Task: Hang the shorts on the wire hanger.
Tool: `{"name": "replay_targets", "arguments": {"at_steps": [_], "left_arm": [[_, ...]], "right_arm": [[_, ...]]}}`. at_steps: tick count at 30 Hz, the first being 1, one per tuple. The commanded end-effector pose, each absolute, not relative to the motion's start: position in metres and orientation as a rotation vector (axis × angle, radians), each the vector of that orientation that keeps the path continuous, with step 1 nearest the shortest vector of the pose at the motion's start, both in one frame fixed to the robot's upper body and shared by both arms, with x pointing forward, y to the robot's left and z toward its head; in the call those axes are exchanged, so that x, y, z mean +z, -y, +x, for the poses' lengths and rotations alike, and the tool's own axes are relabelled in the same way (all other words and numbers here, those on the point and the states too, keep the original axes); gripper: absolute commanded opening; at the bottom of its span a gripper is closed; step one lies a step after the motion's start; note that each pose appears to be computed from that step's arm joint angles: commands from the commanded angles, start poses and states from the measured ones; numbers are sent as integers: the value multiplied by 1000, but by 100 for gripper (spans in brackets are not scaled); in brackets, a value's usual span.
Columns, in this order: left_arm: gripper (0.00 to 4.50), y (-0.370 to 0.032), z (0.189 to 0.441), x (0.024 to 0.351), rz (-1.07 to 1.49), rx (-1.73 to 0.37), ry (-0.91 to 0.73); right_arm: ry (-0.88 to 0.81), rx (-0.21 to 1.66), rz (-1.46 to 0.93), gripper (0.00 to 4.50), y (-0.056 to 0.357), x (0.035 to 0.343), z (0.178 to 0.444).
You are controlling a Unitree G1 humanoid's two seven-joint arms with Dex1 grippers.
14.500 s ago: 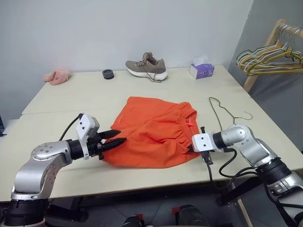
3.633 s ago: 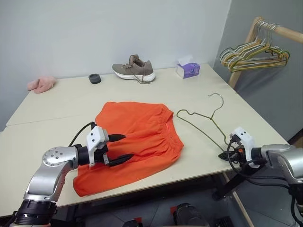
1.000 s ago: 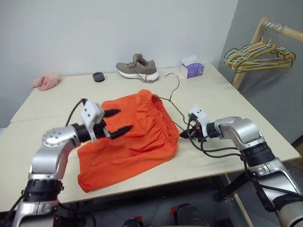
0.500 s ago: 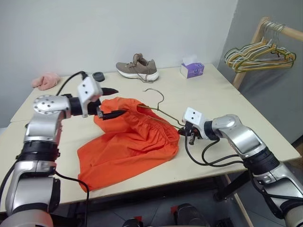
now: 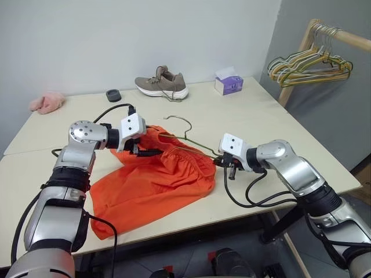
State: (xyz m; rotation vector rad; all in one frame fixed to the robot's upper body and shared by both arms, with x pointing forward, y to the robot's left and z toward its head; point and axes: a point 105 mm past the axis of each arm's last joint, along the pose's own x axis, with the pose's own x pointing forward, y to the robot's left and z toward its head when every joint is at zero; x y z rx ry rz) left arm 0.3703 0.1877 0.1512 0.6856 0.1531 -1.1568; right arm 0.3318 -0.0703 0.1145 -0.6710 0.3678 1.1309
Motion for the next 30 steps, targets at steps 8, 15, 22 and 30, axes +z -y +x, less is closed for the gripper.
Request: {"name": "replay_targets", "arguments": {"at_steps": [8, 15, 22, 30], "left_arm": [[32, -168, 359, 163, 635, -1268, -103], [0, -171, 354, 157, 631, -1279, -137], [0, -190, 352, 161, 579, -1182, -150], [0, -204, 343, 169, 500, -1124, -158]], "right_arm": [[-177, 1189, -787, 0, 54, 135, 333], [-176, 1149, -830, 25, 73, 138, 348], [-352, 983, -830, 244, 148, 128, 346], [-421, 922, -366, 381, 124, 118, 313]]}}
